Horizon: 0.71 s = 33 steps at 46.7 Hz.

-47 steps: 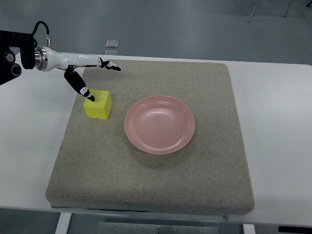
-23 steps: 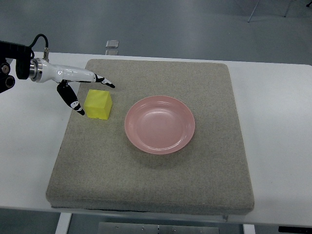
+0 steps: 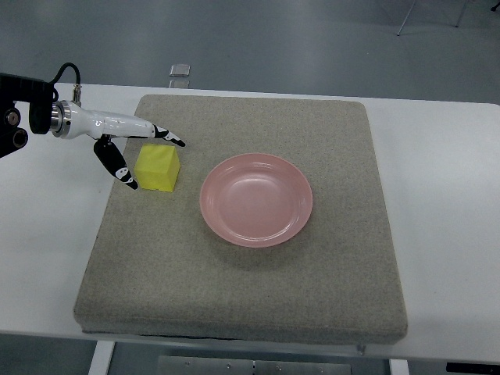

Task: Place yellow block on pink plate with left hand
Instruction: 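Lower the left hand and close fingers around the yellow cube, then lift the yellow cube and carry it onto the pink plate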

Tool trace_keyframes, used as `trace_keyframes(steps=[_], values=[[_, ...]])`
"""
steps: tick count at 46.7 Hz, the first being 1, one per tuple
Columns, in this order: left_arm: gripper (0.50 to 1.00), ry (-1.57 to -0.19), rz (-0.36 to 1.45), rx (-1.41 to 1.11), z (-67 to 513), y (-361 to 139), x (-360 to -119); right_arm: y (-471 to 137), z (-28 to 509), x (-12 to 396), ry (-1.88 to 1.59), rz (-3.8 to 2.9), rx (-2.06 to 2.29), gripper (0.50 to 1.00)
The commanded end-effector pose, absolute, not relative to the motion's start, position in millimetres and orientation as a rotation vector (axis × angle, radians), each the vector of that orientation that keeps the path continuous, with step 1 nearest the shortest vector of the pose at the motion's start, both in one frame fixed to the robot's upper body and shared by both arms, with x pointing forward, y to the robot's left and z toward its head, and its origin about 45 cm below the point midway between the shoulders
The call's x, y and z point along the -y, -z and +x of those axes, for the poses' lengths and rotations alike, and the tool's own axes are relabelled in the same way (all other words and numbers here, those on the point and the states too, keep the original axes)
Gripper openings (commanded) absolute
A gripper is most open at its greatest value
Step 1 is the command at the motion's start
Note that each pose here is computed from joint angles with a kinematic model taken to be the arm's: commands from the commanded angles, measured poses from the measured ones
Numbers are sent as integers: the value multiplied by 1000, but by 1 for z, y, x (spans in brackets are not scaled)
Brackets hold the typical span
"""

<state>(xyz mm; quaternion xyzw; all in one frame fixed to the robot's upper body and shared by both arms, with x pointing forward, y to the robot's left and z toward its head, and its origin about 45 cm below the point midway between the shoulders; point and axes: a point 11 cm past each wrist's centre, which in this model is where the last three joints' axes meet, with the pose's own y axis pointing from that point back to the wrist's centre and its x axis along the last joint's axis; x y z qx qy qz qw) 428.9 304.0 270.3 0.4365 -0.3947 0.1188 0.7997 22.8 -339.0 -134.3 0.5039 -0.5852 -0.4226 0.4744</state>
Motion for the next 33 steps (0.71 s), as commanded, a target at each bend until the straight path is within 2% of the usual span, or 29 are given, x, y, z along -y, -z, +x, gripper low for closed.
trace_keyframes(steps=[1, 4, 14, 18, 23, 25, 29, 30, 33], values=[[926, -249, 943, 854, 429, -270, -305, 134, 23, 339, 1034, 1232, 1431, 924], [859, -238, 951, 860, 428, -269, -305, 134, 23, 339, 1034, 1232, 1431, 924], [849, -222, 955, 867, 425, -262, -306, 134, 23, 339, 1034, 1232, 1431, 924], [810, -220, 958, 869, 425, -261, -306, 134, 23, 339, 1034, 1232, 1431, 924], [677, -222, 957, 876, 426, -262, -306, 134, 23, 339, 1034, 1232, 1431, 924], [609, -224, 960, 876, 426, -262, -307, 134, 23, 339, 1034, 1232, 1431, 924], [514, -225, 959, 877, 427, -262, -306, 134, 23, 339, 1034, 1232, 1431, 924], [500, -228, 963, 877, 428, -262, -307, 134, 23, 339, 1034, 1232, 1431, 924], [500, -232, 959, 881, 428, -263, -307, 134, 23, 339, 1034, 1232, 1431, 924]])
